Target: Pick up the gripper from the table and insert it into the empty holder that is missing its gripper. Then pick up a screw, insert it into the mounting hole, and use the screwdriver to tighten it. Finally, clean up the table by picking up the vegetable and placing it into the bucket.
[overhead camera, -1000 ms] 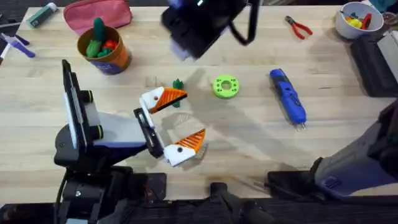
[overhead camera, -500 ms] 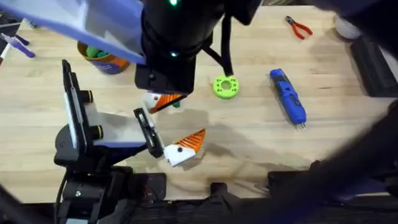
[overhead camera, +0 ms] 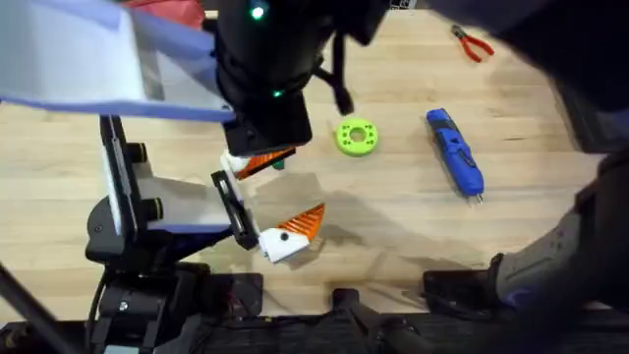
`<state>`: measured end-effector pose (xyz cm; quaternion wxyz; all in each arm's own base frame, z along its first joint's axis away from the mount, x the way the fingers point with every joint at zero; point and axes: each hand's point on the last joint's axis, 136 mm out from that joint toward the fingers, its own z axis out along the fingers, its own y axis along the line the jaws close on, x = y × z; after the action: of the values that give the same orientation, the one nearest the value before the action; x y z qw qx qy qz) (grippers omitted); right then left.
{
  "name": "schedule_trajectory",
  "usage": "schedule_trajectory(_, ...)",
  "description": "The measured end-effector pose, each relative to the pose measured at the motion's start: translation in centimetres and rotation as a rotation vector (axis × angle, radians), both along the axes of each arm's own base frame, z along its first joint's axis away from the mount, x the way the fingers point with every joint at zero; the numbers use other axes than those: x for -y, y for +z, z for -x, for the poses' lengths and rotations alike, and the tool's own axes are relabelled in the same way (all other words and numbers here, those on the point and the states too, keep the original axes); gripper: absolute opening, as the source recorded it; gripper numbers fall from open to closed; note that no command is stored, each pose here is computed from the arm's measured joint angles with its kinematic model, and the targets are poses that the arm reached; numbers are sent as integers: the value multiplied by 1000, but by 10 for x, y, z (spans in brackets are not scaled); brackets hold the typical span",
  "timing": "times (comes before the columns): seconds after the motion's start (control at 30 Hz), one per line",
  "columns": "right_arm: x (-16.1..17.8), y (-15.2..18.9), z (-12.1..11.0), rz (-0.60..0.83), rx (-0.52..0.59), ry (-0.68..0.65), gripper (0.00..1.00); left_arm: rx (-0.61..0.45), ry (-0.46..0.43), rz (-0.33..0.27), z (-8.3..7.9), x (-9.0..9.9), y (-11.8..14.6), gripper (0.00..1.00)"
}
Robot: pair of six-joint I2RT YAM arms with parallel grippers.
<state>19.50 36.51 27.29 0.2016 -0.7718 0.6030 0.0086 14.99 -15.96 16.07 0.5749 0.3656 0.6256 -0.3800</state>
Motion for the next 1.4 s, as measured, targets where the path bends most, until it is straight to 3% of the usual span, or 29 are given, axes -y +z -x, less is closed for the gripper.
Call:
schedule_trajectory(0.53, -9, -18, 6, 35, -42, 97, 6, 0, 0, 0, 0, 0, 0, 986)
schedule_trajectory(1.4, -12, -30, 0, 49, -59, 91, 6, 0, 0, 0, 0, 0, 0, 985)
